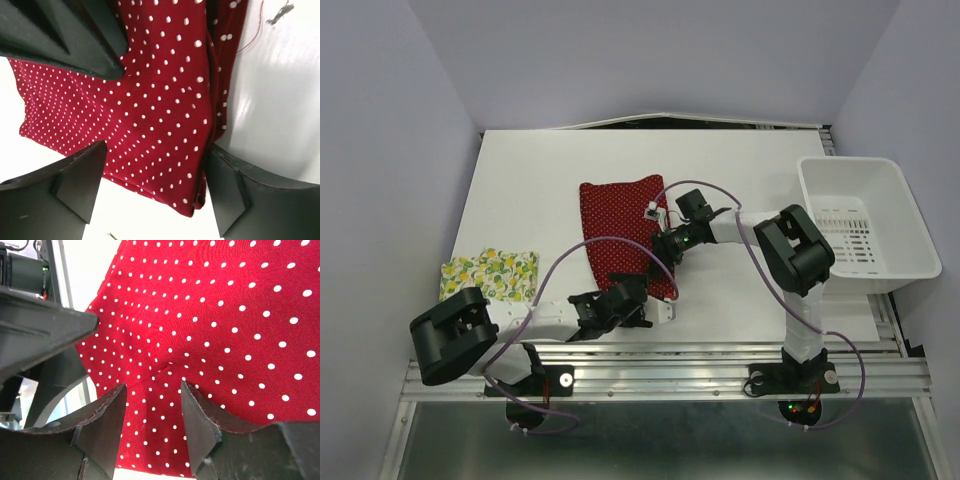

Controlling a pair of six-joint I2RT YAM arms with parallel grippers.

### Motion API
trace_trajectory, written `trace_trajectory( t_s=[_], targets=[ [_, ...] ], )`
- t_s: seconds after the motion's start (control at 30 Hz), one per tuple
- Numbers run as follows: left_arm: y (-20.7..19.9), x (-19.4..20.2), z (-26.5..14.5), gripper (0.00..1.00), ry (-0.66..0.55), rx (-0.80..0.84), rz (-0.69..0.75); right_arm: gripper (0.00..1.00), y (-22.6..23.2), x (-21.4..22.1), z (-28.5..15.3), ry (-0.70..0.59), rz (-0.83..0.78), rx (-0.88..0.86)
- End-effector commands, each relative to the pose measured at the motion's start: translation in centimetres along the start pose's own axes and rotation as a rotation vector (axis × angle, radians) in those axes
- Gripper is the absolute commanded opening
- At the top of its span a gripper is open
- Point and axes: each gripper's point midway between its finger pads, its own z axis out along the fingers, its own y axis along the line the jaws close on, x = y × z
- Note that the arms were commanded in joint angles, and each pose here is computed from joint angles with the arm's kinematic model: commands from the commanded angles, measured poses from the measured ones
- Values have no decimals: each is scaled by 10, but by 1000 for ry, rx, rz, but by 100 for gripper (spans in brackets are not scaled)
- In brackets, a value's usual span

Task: Fold and stack the skirts
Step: Fold the skirt

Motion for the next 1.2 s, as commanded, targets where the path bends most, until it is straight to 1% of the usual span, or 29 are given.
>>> trace_trajectory(
  t_s=[0.0,0.07,0.1,0.13,0.17,0.2,0.27,0.3,0.37,0.4,0.43,0.5,0.53,0.6,0.63,0.67,0.7,0.73,0.8,0.83,0.9,0.93,0.97,1.03,1.17],
  targets=[
    [-24,9,2,85,30,43,14,54,-39,58,12,145,108,148],
    [-23,10,3,78,45,28,9,54,-38,59,12,146,114,143],
    [-24,11,5,69,58,26,8,54,-38,59,11,145,113,142],
    [-22,12,6,64,70,11,-3,54,-36,59,11,144,113,139],
    [-22,13,6,54,76,11,-7,54,-36,60,11,145,119,137],
    [-22,13,6,50,75,12,-10,54,-35,60,10,144,118,137],
    [-27,10,4,37,65,49,-11,54,-34,56,9,139,114,140],
    [-29,10,0,24,63,73,-7,54,-34,52,9,133,106,143],
    [-33,-3,-6,11,26,133,-25,55,-32,40,2,118,92,154],
    [-32,-9,-9,1,8,148,-33,55,-31,23,-1,94,62,162],
    [-41,-11,-15,0,10,227,-31,57,-27,10,-6,76,41,179],
    [-46,-15,-24,0,-6,287,-18,61,-27,-15,-17,31,8,202],
    [-52,-11,-30,0,7,328,-7,63,-23,-41,-22,-9,-35,212],
    [-54,-22,-39,0,-39,379,0,66,-32,-70,-40,-65,-45,263],
    [-56,-20,-43,0,-29,399,4,67,-36,-83,-46,-91,-60,279],
    [-61,-30,-50,0,-70,449,2,69,-40,-111,-62,-142,-88,309],
    [-62,-29,-56,0,-75,475,10,69,-47,-116,-60,-141,-91,318],
    [-64,-38,-62,0,-109,506,11,70,-53,-139,-72,-178,-128,354],
    [-64,-44,-72,0,-147,535,20,70,-63,-150,-77,-184,-134,375],
    [-66,-42,-77,0,-149,555,34,70,-73,-148,-72,-172,-127,379],
    [-65,-51,-89,0,-202,584,39,70,-77,-162,-74,-183,-161,395],
    [-67,-50,-94,0,-207,602,44,71,-79,-164,-73,-183,-164,394],
    [-68,-56,-100,0,-237,623,49,73,-87,-162,-67,-174,-156,386],
    [-69,-59,-108,0,-250,653,51,73,-90,-169,-65,-182,-166,383],
    [-66,-72,-119,0,-281,697,38,73,-103,-166,-50,-167,-164,338]
  ],
)
